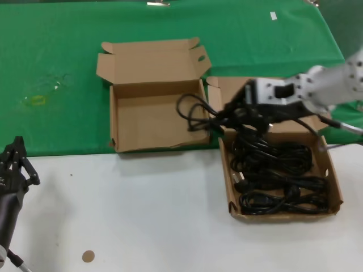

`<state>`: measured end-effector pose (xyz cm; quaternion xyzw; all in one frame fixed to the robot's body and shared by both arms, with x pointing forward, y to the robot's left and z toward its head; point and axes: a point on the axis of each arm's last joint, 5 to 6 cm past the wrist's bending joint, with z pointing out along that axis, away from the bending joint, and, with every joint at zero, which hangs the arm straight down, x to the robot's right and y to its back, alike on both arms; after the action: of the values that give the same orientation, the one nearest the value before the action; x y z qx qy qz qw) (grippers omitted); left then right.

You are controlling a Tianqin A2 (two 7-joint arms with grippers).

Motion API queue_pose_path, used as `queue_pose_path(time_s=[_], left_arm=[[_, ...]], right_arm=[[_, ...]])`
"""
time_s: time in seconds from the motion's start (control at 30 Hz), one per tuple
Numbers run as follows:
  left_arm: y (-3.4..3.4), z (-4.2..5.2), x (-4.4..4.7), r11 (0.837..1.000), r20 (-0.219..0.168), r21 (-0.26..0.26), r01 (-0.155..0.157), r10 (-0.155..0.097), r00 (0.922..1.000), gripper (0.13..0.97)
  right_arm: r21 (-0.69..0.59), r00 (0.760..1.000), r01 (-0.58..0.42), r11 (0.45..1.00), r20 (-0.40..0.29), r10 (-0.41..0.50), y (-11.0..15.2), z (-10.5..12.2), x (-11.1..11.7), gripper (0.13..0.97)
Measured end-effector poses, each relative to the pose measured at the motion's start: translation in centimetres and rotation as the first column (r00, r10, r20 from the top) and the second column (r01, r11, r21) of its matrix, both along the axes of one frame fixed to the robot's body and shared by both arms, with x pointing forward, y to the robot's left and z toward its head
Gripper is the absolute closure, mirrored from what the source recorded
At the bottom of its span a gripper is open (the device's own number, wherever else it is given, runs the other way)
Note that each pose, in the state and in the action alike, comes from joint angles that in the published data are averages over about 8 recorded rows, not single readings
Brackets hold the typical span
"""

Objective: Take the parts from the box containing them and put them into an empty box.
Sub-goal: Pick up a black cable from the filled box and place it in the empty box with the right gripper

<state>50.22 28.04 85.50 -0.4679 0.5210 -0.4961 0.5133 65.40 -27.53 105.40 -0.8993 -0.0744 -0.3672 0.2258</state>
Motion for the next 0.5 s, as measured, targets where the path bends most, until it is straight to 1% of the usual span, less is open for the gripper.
queue_pose_path(time_s=[0.33,0.5], left_arm=[[0.0,0.0,0.0,1.0,0.0,0.0,0.0,0.0,1.0,0.953],[0.0,0.0,0.0,1.0,0.0,0.0,0.0,0.0,1.0,0.953]], right_arm=[[0.015,0.999,-0.025,1.0,0.04,0.024,5.6,0.7,2.8,0.879],[0.03,0.998,-0.032,0.999,0.049,0.03,8.1,0.8,3.9,0.879]])
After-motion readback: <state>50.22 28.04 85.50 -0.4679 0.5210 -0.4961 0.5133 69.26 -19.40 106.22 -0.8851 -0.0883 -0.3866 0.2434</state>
